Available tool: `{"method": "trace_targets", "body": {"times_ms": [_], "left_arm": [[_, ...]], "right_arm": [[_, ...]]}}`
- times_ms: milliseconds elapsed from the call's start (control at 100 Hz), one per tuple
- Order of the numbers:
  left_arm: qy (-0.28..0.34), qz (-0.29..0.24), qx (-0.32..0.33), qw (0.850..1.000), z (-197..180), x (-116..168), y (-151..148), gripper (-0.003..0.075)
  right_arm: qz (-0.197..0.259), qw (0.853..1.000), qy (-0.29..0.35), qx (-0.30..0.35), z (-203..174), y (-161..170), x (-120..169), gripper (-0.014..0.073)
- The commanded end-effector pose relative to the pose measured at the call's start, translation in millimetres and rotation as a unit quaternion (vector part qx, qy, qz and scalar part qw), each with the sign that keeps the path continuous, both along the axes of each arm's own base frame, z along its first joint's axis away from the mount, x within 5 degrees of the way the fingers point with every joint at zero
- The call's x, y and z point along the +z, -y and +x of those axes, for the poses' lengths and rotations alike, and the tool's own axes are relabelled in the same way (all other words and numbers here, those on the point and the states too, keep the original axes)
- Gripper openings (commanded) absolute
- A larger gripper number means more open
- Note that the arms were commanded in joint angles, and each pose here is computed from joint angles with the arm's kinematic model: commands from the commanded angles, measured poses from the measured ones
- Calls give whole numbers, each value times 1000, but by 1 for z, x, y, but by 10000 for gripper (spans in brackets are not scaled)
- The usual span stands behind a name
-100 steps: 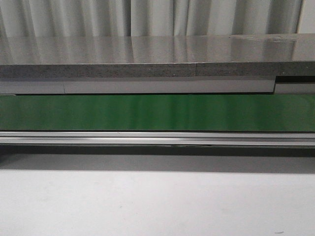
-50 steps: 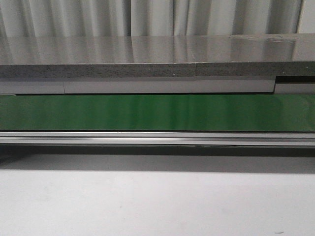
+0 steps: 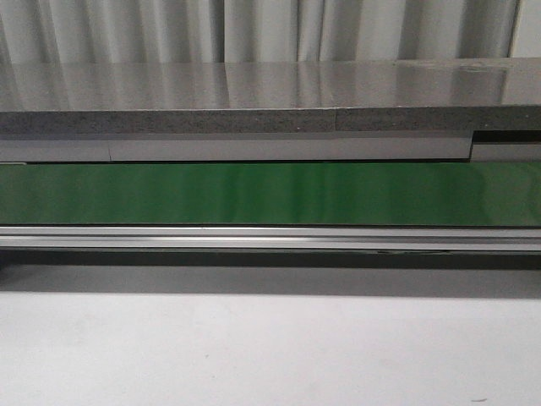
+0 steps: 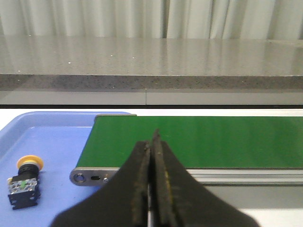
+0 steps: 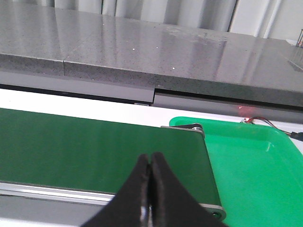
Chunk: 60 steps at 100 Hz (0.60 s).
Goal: Move button from right to left
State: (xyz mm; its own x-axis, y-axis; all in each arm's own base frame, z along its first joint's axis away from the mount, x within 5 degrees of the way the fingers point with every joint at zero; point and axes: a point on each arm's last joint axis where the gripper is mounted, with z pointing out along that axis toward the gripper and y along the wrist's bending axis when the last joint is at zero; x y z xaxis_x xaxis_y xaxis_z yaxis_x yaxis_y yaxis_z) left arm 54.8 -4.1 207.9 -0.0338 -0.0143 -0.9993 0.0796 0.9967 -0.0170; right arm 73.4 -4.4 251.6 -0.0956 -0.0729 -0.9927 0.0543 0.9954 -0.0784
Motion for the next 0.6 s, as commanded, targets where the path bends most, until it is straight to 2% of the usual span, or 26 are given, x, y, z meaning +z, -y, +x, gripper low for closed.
{"method": "trace_targets", "body": {"times_ms": [0,170,590], "left_arm": [[56,-7,6,998,-3,7,-1,-20],[29,-9,7,1000,1,-12,0,-20],[27,-9,7,1000,1,-13,0,-20]], "right_arm": [[-7,999,51,-2,0,0,16,-68],[-7,999,50,-2,0,0,16,-68],[-7,999,50,-2,0,0,16,-68]]}}
